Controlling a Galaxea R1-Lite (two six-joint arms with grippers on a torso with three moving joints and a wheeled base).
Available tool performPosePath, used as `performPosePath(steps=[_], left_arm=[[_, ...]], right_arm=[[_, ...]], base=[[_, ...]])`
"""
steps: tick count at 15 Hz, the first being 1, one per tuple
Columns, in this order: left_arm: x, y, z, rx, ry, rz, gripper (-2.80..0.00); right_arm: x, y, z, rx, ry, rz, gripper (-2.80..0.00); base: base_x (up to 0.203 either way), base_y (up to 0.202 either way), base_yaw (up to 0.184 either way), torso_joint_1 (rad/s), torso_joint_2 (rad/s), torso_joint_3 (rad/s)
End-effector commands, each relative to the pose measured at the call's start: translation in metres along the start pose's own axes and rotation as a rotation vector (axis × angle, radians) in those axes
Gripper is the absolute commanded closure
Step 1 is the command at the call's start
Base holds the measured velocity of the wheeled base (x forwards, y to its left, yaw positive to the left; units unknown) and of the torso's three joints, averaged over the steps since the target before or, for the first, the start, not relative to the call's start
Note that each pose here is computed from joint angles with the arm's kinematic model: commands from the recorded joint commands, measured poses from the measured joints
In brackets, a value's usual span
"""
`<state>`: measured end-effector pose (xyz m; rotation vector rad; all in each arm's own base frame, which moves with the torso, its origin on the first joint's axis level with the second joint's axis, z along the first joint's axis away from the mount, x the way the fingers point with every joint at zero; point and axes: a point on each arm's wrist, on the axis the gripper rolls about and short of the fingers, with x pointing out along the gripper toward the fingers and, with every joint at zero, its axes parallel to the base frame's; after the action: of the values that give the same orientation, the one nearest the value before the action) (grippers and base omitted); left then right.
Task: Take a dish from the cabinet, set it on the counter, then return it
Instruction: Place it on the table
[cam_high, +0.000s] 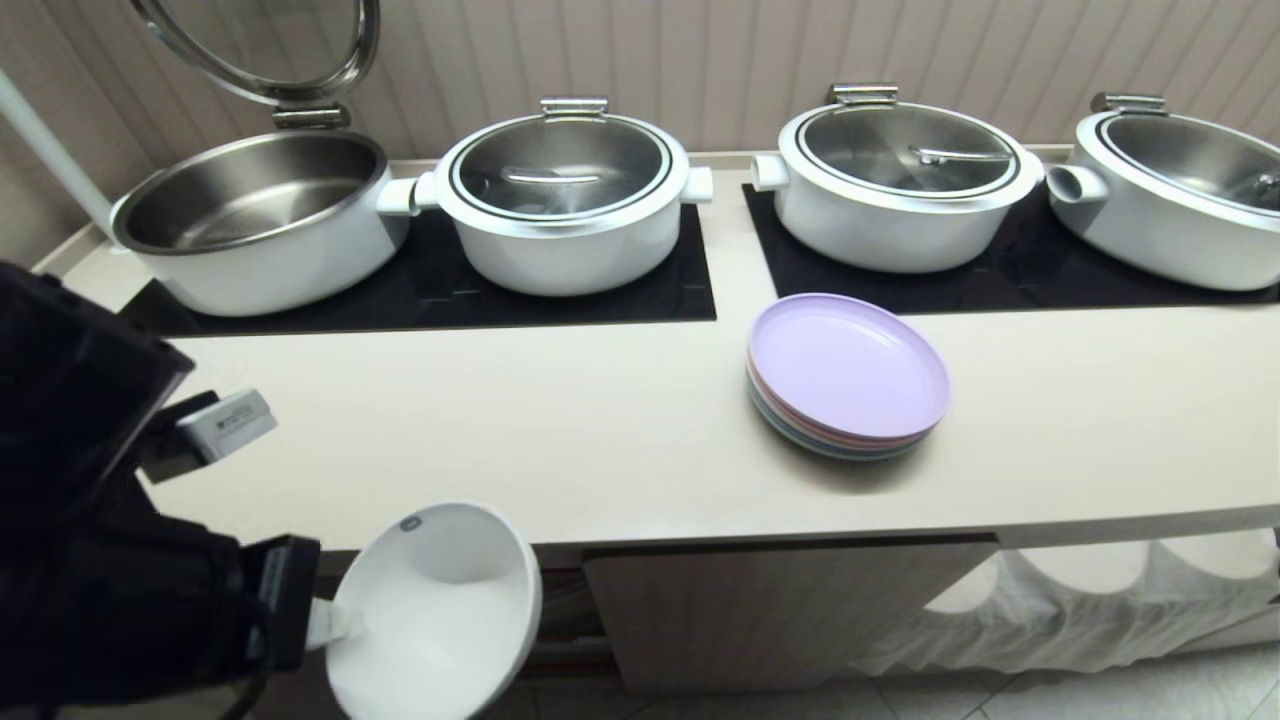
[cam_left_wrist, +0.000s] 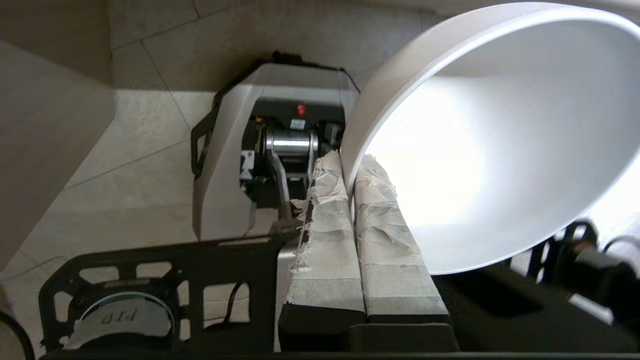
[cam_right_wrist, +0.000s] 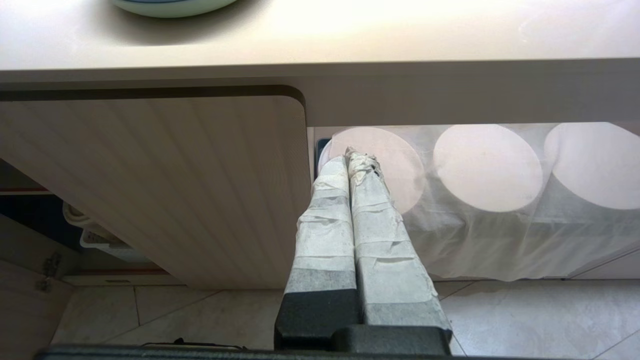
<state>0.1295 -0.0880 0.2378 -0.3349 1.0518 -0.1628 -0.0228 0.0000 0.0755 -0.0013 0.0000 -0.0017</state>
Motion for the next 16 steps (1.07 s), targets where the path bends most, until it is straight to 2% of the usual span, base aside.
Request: performPosePath(steps=[1,6,10,12,16], left_arm=[[0.009,-0.006,0.020,-0.043,-0.006,0.032,0.00],[0.025,-0.012,0.043,-0.087,-0.009,0.079,0.00],[0.036,-0.006,0.070,-0.171,-0.034,0.119,0.00],[0.041,-0.008,0.082,-0.241,-0.049,0.124,0.00],[0.049,-0.006,0.103,-0.339,-0.075,0.135,0.00]], right_arm=[[0.000,0.000,0.000,0.000,0.000,0.000,0.00],[0.000,0.000,0.000,0.000,0.000,0.000,0.00],[0.000,0.000,0.000,0.000,0.000,0.000,0.00],[0.000,0.000,0.000,0.000,0.000,0.000,0.00],[0.000,0.000,0.000,0.000,0.000,0.000,0.00]], base=[[0.000,0.000,0.000,0.000,0.00,0.000],[0.000,0.000,0.000,0.000,0.00,0.000],[0.000,0.000,0.000,0.000,0.00,0.000],[0.000,0.000,0.000,0.000,0.00,0.000],[0.000,0.000,0.000,0.000,0.00,0.000]])
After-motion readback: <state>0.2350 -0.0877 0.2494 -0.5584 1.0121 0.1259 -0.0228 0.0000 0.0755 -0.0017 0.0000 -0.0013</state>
